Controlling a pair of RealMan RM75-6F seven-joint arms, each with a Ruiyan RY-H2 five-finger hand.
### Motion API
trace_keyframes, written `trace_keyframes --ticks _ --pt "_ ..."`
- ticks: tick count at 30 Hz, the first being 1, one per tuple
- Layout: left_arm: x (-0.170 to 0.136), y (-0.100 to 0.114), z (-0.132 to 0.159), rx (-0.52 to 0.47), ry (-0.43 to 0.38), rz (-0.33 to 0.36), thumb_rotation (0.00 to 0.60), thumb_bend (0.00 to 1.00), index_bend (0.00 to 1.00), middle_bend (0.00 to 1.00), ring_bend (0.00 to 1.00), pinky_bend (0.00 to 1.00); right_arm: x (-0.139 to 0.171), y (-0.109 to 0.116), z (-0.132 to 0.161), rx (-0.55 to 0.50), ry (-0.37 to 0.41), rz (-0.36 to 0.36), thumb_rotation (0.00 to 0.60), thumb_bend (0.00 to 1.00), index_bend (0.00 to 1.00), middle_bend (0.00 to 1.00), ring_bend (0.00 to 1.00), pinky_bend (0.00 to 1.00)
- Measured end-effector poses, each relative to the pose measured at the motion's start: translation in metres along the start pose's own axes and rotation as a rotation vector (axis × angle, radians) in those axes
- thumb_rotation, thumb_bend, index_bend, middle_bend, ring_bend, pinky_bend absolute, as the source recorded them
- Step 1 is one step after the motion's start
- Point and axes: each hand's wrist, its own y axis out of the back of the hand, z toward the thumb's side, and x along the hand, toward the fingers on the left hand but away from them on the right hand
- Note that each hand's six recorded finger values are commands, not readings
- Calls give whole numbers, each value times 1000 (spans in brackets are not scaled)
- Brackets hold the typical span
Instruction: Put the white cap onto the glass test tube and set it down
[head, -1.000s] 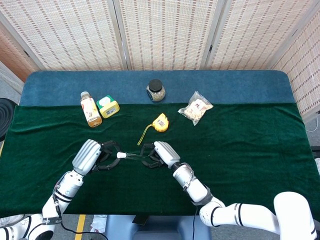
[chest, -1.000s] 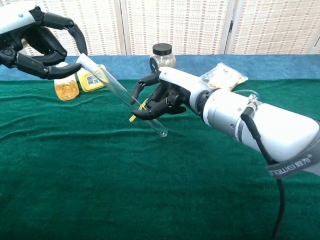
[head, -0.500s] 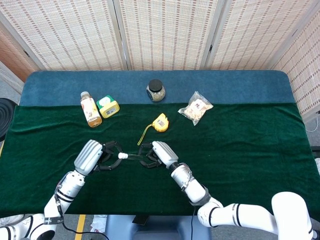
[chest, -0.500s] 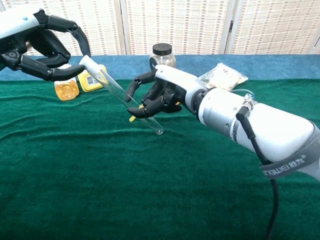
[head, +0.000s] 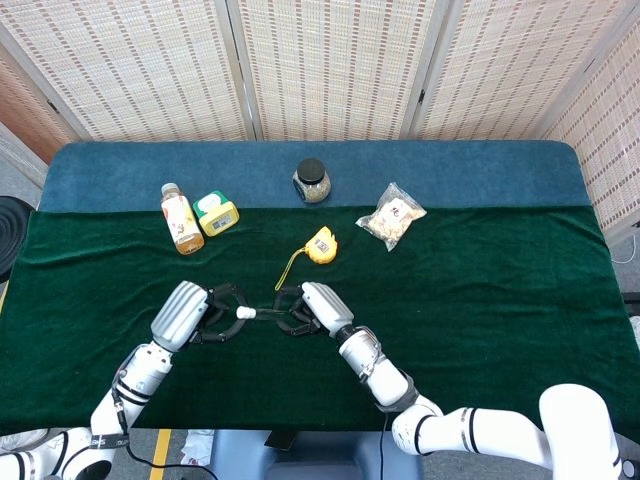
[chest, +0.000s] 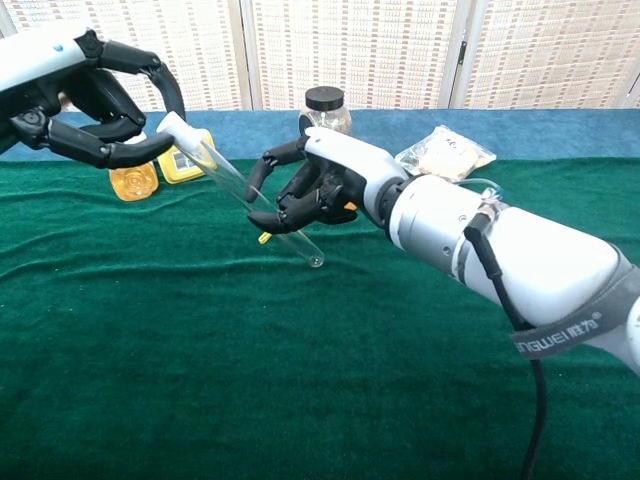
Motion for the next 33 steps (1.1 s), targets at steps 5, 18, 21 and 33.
trace_keyframes --ticks 5,18,21,33 --pt "0 0 -1 7 4 -5 600 430 502 1000 891 864 1 0 -1 6 -4 2 600 795 858 1000 1000 1000" --pt "-11 7 -16 80 56 -68 600 374 122 685 474 658 14 21 -19 197 -54 4 600 795 858 1000 1000 1000" --pt "-15 10 -22 118 79 -84 600 370 123 602 394 553 20 30 -28 286 -80 9 600 796 858 1000 1000 1000" --pt "-37 19 -62 219 230 -113 600 366 172 513 305 380 45 58 -91 692 -245 18 600 795 752 1000 1000 1000"
